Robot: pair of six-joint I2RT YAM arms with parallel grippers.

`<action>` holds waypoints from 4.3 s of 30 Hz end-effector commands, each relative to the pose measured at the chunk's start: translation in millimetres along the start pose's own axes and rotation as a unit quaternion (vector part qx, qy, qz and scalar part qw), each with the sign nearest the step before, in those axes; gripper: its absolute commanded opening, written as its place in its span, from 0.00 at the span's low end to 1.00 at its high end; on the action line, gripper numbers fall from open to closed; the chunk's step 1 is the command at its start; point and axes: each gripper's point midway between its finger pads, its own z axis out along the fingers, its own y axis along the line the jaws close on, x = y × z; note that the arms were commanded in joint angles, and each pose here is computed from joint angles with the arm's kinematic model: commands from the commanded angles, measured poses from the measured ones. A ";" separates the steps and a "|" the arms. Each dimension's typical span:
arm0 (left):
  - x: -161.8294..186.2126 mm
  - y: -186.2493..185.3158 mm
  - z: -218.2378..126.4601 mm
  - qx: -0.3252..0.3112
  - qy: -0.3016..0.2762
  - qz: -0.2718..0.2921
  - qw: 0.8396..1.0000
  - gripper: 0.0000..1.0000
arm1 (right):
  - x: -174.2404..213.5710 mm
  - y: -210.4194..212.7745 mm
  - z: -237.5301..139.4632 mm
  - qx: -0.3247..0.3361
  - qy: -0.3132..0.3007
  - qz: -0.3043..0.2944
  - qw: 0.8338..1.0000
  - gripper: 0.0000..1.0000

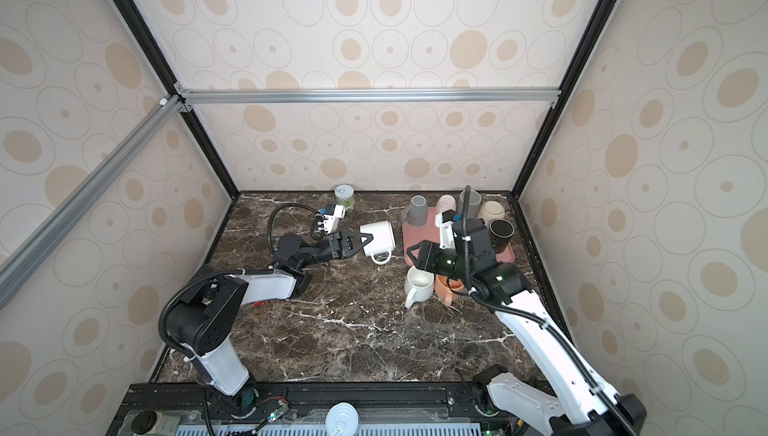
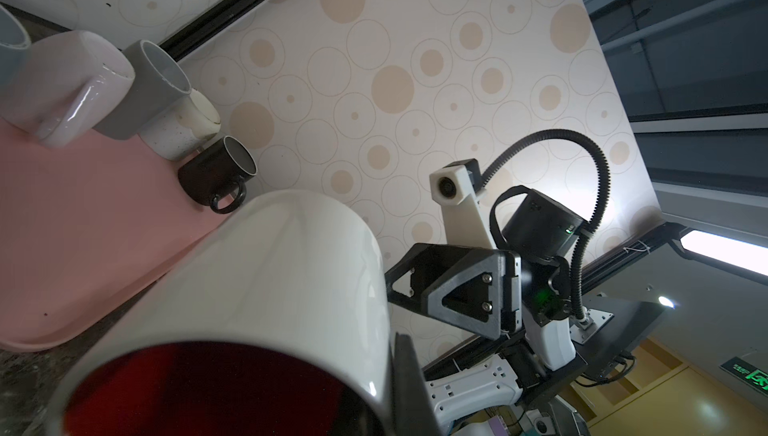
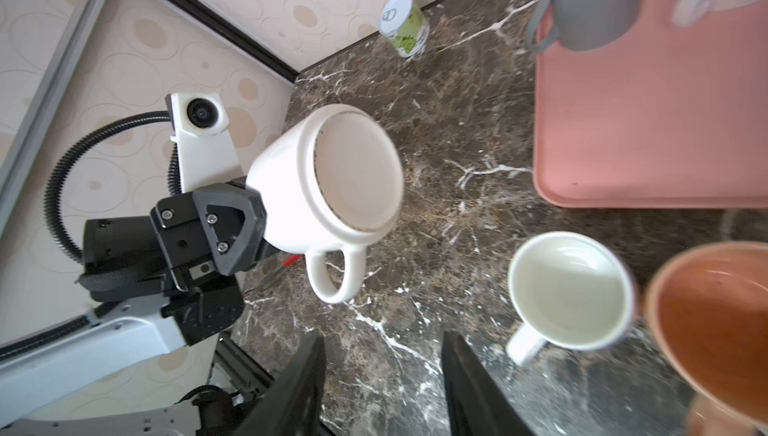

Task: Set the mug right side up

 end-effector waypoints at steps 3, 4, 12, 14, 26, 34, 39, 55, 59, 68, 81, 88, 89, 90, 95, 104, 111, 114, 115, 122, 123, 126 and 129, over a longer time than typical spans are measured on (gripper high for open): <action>2.9 17.5 -1.1 -0.144 0.031 0.117 0.982 0.00 | 29.1 -71.3 -49.0 0.172 -0.006 -0.004 0.985 0.54; 5.0 23.1 -1.2 -0.177 0.044 0.135 0.974 0.00 | 31.0 -79.9 -56.0 0.193 -0.011 -0.003 0.981 0.55; 45.6 54.1 8.4 -0.313 0.154 0.197 0.916 0.00 | 43.7 -126.3 -68.6 0.307 0.018 0.000 0.951 0.58; 58.5 63.3 11.0 -0.341 0.181 0.210 0.898 0.00 | 46.7 -138.1 -67.9 0.338 0.030 0.003 0.941 0.57; 105.9 105.0 7.8 -0.432 0.306 0.239 0.814 0.00 | 60.3 -179.3 -74.7 0.393 0.025 0.036 0.918 0.54; 137.0 109.6 30.8 -0.420 0.338 0.244 0.806 0.00 | 64.2 -190.1 -64.2 0.385 0.028 0.061 0.920 0.52; 144.6 111.0 41.6 -0.418 0.344 0.257 0.801 0.00 | 62.8 -191.9 -61.2 0.386 0.033 0.059 0.920 0.52; 125.4 96.9 54.1 -0.426 0.336 0.292 0.787 0.33 | 63.4 -196.6 -59.6 0.387 0.028 0.064 0.919 0.52; 111.4 81.1 59.1 -0.423 0.320 0.306 0.790 0.36 | 53.2 -196.8 -57.1 0.393 0.025 0.062 0.917 0.52; 75.4 49.2 63.8 -0.419 0.262 0.362 0.791 0.44 | 12.8 -207.9 -38.4 0.409 0.027 0.055 0.910 0.53; 65.6 53.4 57.9 -0.422 0.236 0.375 0.791 0.50 | -31.3 -267.4 -14.0 0.474 0.045 0.088 0.875 0.53; 67.2 61.9 61.7 -0.417 0.234 0.368 0.798 0.51 | -53.4 -283.4 11.2 0.490 0.075 0.082 0.865 0.51; 67.6 63.1 61.8 -0.418 0.235 0.366 0.798 0.51 | -56.3 -283.9 16.2 0.486 0.077 0.084 0.867 0.51; 67.7 64.8 61.1 -0.419 0.236 0.364 0.798 0.50 | -60.0 -284.9 21.2 0.483 0.077 0.086 0.868 0.51; 67.1 70.4 55.4 -0.424 0.240 0.366 0.793 0.51 | -73.4 -296.7 36.1 0.496 0.081 0.089 0.860 0.51; 63.5 85.0 43.9 -0.428 0.240 0.359 0.794 0.51 | -82.1 -325.7 47.9 0.544 0.108 0.092 0.827 0.51; 58.6 96.4 36.1 -0.431 0.240 0.349 0.797 0.51 | -87.6 -351.0 57.2 0.556 0.123 0.100 0.816 0.48; 56.2 100.5 32.1 -0.434 0.239 0.344 0.797 0.51 | -91.2 -355.2 61.9 0.557 0.130 0.096 0.815 0.37; 56.0 101.4 30.9 -0.435 0.239 0.343 0.798 0.51 | -90.5 -356.0 63.3 0.556 0.134 0.095 0.815 0.33; 57.2 106.5 26.4 -0.439 0.239 0.332 0.800 0.51 | -74.7 -350.9 69.1 0.532 0.144 0.111 0.827 0.11; 58.1 106.3 27.0 -0.438 0.239 0.329 0.802 0.51 | -72.1 -349.4 67.6 0.530 0.144 0.112 0.828 0.10; 59.0 105.9 28.8 -0.434 0.239 0.326 0.806 0.51 | -63.8 -343.1 61.9 0.525 0.145 0.113 0.831 0.07; 58.8 104.5 31.4 -0.430 0.236 0.323 0.809 0.51 | -53.6 -333.5 55.9 0.516 0.147 0.108 0.837 0.06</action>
